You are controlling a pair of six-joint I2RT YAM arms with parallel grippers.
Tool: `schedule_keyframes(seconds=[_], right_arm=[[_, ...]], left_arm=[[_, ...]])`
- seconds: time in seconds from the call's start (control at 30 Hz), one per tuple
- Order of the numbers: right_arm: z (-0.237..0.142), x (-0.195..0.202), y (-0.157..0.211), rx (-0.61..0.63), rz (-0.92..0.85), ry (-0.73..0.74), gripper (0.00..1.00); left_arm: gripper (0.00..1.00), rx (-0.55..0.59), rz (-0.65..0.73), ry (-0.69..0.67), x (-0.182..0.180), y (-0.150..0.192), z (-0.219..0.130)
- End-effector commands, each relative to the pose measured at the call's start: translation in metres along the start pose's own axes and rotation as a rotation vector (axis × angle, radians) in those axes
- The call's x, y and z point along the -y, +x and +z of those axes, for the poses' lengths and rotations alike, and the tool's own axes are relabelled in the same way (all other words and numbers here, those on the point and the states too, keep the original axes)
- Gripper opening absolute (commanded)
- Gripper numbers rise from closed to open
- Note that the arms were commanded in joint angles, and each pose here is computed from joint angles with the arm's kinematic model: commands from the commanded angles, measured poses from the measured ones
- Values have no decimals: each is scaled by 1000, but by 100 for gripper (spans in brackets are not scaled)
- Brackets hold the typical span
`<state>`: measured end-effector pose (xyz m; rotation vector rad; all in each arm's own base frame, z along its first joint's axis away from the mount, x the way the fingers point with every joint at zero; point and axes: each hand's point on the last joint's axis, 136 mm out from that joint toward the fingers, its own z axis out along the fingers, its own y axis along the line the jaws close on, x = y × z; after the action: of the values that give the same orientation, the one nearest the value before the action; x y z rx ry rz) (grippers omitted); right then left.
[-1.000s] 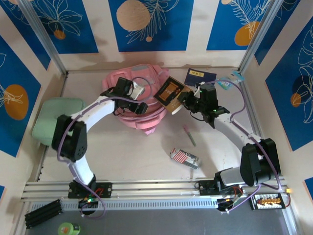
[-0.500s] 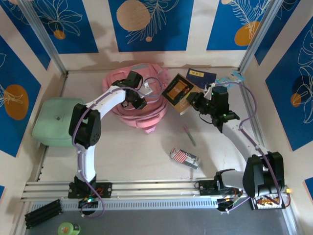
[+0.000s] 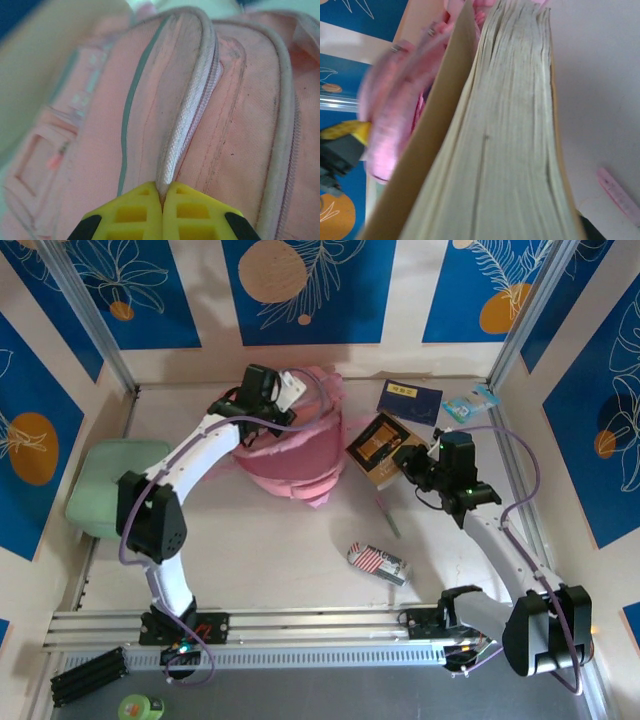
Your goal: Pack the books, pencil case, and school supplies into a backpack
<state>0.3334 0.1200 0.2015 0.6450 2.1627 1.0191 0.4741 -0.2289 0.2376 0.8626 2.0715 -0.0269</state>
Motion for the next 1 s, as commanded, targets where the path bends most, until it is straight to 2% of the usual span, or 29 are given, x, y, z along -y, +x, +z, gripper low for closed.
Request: schedule_keyframes(seconds=[0.0, 0.23, 0.57, 0.67, 0.8, 0.87, 0.97], right_arm=[[-1, -43, 5, -37, 1, -180, 11], [32, -80, 26, -125, 39, -293, 11], [124, -122, 31, -192, 147, -413, 10], [146, -128, 32, -222, 182, -426, 11], [177, -122, 36, -207, 165, -373, 11], [183, -124, 36, -199, 143, -368, 10], [172, -140, 33, -151, 53, -397, 10]], left_arm=[[0, 261, -96, -67, -24, -66, -43], [0, 331, -164, -52, -26, -84, -50], [0, 348, -211, -28, -25, -89, -47], [0, 339, -213, -23, -24, -88, -46], [0, 324, -218, -25, -25, -84, -44], [0, 317, -221, -24, -25, -82, -43], [0, 315, -223, -25, -27, -81, -44]])
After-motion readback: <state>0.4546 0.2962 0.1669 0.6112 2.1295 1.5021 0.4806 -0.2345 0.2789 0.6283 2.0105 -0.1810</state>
